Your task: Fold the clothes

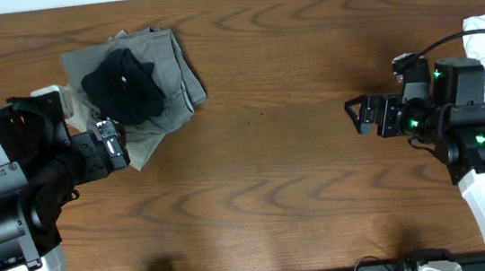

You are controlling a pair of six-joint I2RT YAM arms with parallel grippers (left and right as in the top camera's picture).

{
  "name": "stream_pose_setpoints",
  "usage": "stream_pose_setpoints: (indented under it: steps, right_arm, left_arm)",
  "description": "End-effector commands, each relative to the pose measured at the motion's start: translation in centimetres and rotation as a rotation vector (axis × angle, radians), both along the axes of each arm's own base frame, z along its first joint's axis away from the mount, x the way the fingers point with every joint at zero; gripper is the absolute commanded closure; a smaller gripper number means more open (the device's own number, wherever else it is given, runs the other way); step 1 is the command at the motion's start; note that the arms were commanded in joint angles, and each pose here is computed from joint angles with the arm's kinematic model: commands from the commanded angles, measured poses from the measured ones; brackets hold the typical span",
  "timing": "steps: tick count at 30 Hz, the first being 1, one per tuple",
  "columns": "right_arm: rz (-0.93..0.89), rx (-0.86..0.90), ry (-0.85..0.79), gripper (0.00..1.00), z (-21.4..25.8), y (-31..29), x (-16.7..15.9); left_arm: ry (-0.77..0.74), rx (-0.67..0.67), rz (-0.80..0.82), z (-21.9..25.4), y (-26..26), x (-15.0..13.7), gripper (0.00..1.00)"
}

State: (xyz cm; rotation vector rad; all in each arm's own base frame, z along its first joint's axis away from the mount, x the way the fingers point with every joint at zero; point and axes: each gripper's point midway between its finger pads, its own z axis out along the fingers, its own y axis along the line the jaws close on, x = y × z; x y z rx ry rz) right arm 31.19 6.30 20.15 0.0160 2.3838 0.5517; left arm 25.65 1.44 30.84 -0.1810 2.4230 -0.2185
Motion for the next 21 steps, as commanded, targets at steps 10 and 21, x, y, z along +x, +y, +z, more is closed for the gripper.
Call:
stream_pose_setpoints:
  steps: [10,21]
  right_arm:
    - [0.048,-0.315,-0.638,0.01,11.2,-2.0,-4.3]
    - [-0.038,-0.365,-0.857,0.01,6.2,-2.9,-9.5]
  left_arm:
    - [0.005,0.003,0.004,0.0,0.1,0.1,0.02]
    - [0.005,0.002,0.004,0.0,0.1,0.1,0.02]
